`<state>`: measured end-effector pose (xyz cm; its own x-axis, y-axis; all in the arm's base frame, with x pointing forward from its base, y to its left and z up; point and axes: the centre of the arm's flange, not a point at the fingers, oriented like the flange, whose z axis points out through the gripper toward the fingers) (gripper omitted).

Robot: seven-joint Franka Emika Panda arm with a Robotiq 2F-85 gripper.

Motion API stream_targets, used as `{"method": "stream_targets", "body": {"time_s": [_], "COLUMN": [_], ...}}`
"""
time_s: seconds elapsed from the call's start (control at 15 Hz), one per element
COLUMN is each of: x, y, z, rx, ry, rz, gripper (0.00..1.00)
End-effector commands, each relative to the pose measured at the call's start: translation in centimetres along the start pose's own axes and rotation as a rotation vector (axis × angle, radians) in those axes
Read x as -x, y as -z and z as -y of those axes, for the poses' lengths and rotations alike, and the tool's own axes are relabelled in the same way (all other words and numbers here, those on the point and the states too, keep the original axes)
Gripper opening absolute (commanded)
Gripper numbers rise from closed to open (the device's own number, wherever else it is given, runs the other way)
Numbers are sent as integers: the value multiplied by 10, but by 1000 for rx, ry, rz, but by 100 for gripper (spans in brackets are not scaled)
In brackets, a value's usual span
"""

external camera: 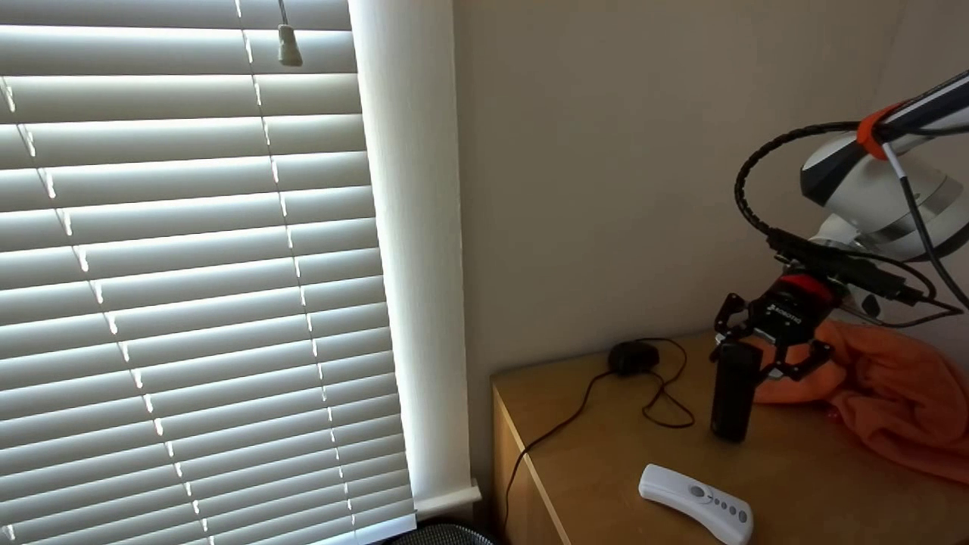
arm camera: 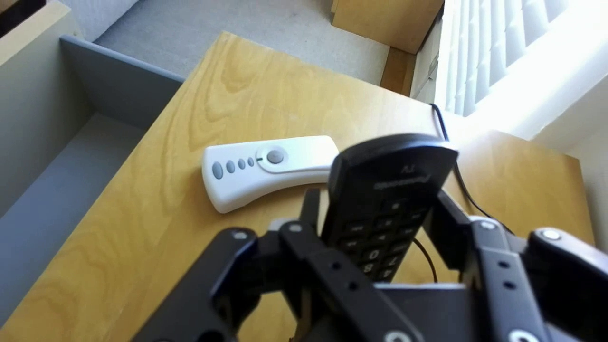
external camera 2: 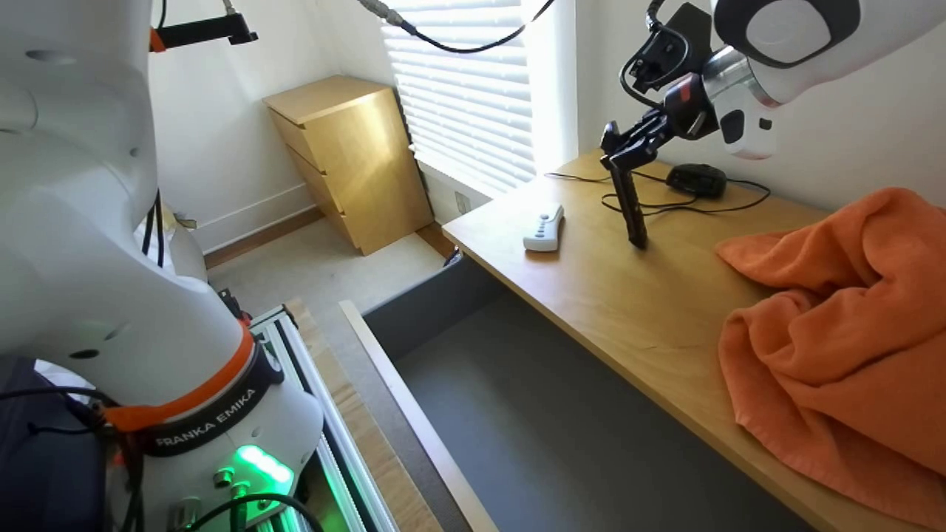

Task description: Place the black remote control upside down

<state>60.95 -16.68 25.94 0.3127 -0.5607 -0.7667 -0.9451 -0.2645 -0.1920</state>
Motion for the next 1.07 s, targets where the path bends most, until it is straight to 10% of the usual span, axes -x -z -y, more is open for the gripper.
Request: {"method": "stream_targets", "body": {"time_s": [0.0, 1.0], "x": [4, 1], "y": [10, 25], "z": [-4, -11], "rx": [-23, -138], "ry": [-68, -228], "rz": [2, 46], "gripper": [32, 32]}}
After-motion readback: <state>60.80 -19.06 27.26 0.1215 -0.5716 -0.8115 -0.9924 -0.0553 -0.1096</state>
